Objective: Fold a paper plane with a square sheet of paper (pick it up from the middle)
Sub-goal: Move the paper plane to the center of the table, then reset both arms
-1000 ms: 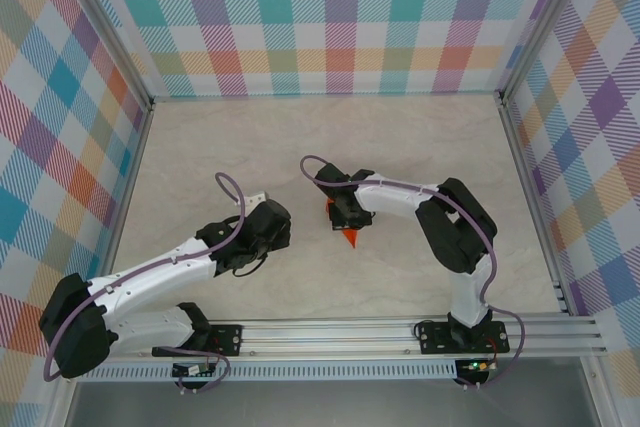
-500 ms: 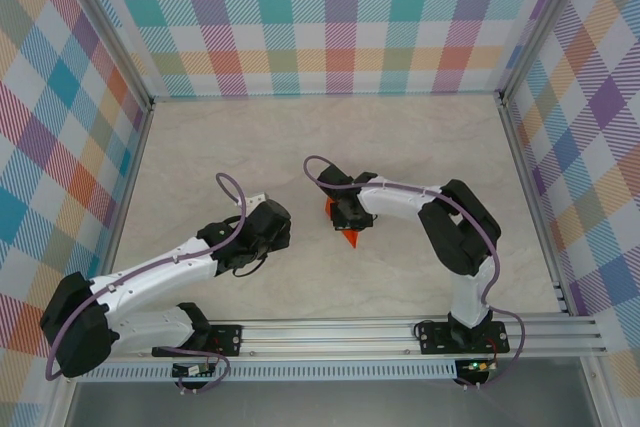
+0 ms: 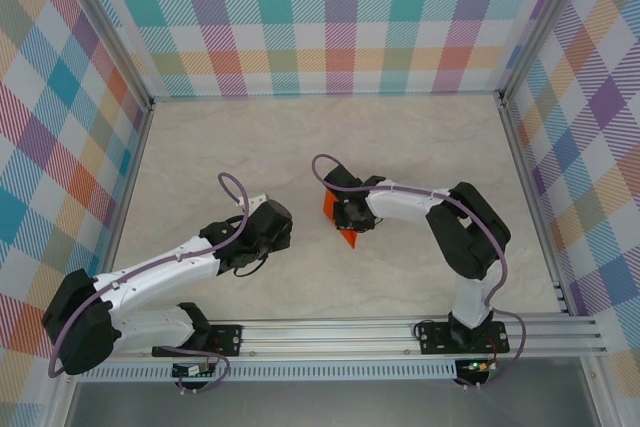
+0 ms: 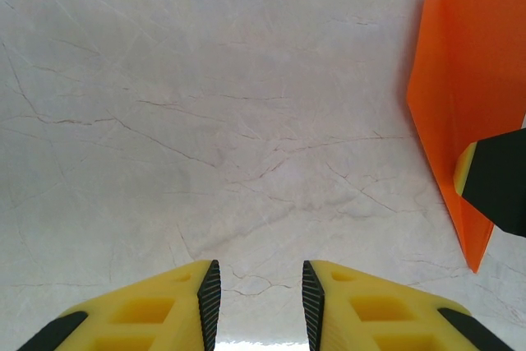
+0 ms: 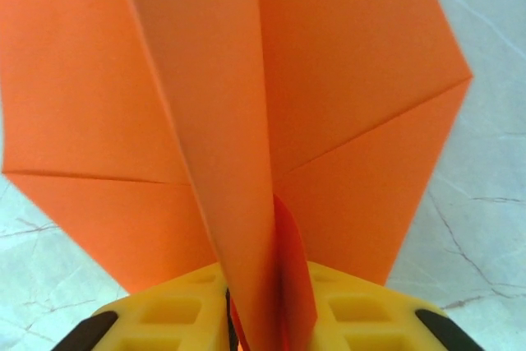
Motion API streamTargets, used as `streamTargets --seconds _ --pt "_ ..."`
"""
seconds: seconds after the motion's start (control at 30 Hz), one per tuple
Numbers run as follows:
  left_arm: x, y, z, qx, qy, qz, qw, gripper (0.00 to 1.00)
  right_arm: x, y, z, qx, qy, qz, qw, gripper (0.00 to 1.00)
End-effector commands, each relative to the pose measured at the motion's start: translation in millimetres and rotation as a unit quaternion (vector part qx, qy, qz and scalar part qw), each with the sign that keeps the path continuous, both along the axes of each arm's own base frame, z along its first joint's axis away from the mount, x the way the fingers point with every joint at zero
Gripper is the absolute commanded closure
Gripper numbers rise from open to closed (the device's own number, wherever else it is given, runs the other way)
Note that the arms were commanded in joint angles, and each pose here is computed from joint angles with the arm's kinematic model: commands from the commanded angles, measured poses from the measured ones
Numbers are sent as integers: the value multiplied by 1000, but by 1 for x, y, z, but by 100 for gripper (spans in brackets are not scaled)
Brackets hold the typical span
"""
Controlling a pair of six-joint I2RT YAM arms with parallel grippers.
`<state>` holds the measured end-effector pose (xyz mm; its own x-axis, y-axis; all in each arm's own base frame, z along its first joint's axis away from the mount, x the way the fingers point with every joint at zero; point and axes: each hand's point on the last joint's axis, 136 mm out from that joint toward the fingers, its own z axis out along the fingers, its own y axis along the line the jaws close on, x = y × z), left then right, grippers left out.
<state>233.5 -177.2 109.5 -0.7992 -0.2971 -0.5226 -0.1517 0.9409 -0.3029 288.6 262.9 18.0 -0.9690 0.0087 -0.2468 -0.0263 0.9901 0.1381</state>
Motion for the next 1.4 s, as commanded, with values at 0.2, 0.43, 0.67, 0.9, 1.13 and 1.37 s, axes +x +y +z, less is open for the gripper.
streamTargets --seconds 0.2,0.43,0.67,0.9,1.13,1.37 --pt "2 3 4 2 -3 4 1000 65 -1 -1 64 18 -36 30 999 59" --pt "3 6 9 8 -14 2 1000 63 -5 -20 119 39 -108 29 993 46" --pt "6 10 14 13 -31 2 999 62 -14 -78 173 13 -230 -10 973 27" --pt "6 20 21 28 -53 2 998 48 -22 -157 195 -83 -358 -61 928 21" --pt "7 35 26 57 -77 5 995 36 -16 -213 159 -156 -394 -88 901 12" --pt "3 47 28 67 -87 18 994 1 7 -253 115 -188 -336 -125 915 0"
